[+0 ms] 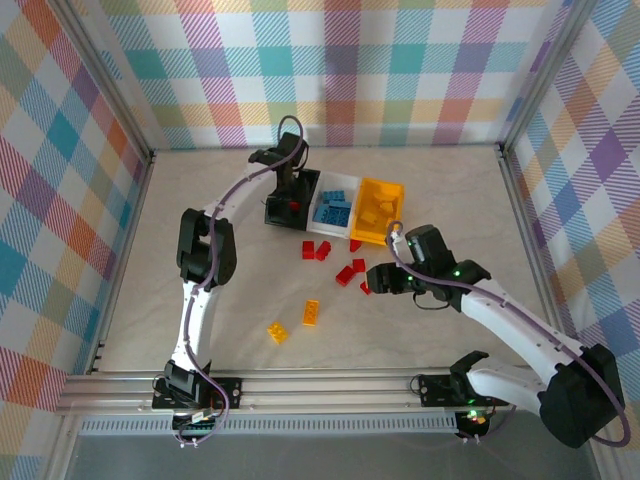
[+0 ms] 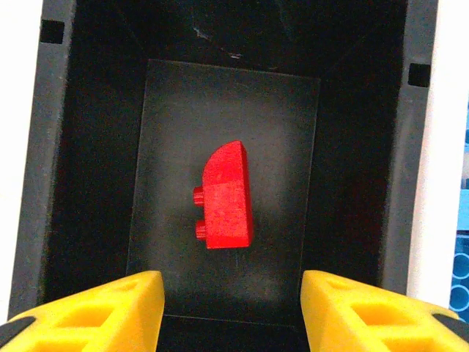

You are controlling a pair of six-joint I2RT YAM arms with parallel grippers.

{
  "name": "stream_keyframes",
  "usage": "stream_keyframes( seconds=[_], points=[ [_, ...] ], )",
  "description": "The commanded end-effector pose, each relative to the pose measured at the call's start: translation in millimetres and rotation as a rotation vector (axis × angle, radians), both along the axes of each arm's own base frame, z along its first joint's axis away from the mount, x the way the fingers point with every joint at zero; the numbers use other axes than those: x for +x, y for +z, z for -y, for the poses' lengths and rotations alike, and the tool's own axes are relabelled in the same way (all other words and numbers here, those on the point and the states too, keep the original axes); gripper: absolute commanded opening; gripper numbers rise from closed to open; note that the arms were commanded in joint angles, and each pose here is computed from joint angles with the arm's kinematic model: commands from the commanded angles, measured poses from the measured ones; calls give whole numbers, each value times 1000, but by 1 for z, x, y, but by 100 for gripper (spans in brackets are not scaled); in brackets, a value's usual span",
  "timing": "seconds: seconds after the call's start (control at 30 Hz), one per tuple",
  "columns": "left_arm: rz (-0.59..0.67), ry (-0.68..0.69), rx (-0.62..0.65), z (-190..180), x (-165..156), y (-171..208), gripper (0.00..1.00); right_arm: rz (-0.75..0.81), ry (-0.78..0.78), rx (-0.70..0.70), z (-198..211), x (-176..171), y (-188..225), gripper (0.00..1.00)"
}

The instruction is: Sort the legos into containers by color

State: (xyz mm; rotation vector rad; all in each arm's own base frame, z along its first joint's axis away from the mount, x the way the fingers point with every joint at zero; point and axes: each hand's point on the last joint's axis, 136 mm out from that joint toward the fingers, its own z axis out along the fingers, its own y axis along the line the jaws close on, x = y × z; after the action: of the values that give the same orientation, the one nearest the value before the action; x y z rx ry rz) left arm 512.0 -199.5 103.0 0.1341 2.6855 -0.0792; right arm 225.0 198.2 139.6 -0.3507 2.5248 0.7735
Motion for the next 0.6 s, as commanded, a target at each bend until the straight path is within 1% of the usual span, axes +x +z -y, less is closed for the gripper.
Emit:
stream_keyframes(
  seconds=[0.0,0.1,0.17,0.3,0.4,0.43,0.57],
  points=[
    [20,-4,-35,-3,-5,28,53,1,-3,-27,5,-6,-2,55],
    [49,-8,-70,-1,-14,47,55,-17,-18,-62,11,-7,-10,59],
    [74,-12,-90,-1,-23,62,56,-32,-20,-75,12,-7,-15,60],
    [100,-57,-127,10,-52,85,61,-72,-27,-107,14,-7,-28,66],
    [107,-94,-128,17,-80,90,63,-102,-24,-142,14,-5,-36,67],
    [105,-101,-130,19,-90,90,64,-105,-19,-154,14,-3,-37,69],
    [84,-110,-178,22,-125,83,65,-92,9,-210,16,3,-43,70]
  ],
)
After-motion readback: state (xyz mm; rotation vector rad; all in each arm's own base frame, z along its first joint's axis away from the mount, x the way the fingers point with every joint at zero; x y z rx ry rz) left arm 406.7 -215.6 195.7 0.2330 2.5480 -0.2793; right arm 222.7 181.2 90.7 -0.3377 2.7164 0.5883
